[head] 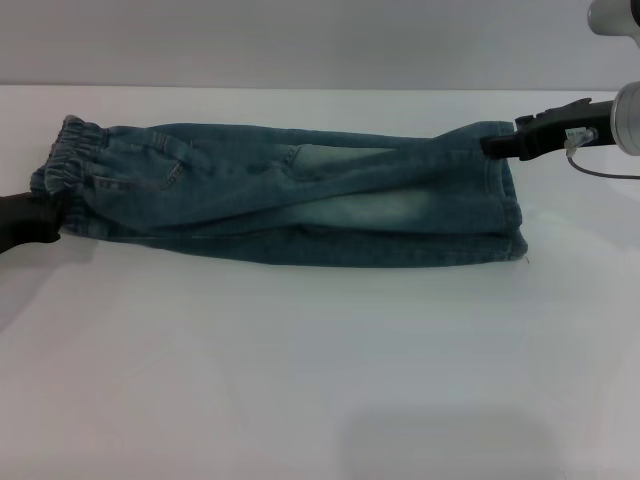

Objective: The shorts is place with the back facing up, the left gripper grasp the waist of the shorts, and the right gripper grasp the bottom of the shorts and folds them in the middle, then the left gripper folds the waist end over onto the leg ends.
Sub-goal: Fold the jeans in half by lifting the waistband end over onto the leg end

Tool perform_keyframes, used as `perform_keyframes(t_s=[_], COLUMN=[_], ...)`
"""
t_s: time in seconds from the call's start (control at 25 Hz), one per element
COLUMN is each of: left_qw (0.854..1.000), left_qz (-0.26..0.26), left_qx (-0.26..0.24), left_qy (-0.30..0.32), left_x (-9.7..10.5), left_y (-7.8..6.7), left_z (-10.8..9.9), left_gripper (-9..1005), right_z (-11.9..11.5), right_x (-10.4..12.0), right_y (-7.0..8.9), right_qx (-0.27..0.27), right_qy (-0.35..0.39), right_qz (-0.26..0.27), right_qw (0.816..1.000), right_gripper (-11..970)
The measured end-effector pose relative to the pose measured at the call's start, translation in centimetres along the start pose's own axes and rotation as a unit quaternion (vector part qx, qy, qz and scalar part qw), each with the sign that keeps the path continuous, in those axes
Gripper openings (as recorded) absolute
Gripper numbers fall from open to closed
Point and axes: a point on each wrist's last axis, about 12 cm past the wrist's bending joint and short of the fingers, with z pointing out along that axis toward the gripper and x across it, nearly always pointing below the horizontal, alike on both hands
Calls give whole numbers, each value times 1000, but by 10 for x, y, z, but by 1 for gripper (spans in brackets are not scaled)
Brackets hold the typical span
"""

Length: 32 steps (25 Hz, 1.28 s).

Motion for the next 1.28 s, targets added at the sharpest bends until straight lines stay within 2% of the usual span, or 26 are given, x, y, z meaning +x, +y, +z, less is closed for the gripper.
perform_keyframes(t_s=[0.16, 0.32, 0.44, 0.48, 0.56, 0.6, 0.84, 0.92, 1.12, 1.28], left_qw=[1000, 999, 993, 993, 991, 984, 977, 973, 967, 959], left_qz=[-1, 6, 11, 11, 13, 30, 48, 53, 56, 59], left_qx=[5, 36, 89, 89, 100, 131, 156, 172, 203, 233], left_qy=[-2, -26, -75, -75, -86, -118, -137, -143, -145, -150], left_x=[-1, -14, -39, -39, -46, -72, -98, -112, -124, -134], left_y=[-1, -7, -17, -17, -19, -24, -31, -34, -42, -51], left_z=[0, 1, 0, 0, 0, -1, 1, 2, 3, 3], left_gripper=[54, 45, 43, 43, 42, 42, 42, 43, 43, 43], right_z=[2, 8, 14, 15, 18, 20, 38, 43, 51, 53], right_x=[2, 8, 11, 13, 15, 16, 24, 24, 15, 9], right_y=[-1, -3, -1, 0, 5, 7, 23, 30, 52, 61], right_qx=[5, 18, 24, 24, 20, 17, 12, 8, -23, -31], right_qy=[0, -3, -20, -26, -37, -40, -22, -19, -24, -24], right_qz=[1, -2, 2, 3, -2, -5, -35, -45, -66, -86], right_qw=[1000, 1000, 1000, 999, 999, 999, 999, 999, 997, 996], right_gripper=[575, 575, 576, 576, 576, 576, 574, 574, 574, 574])
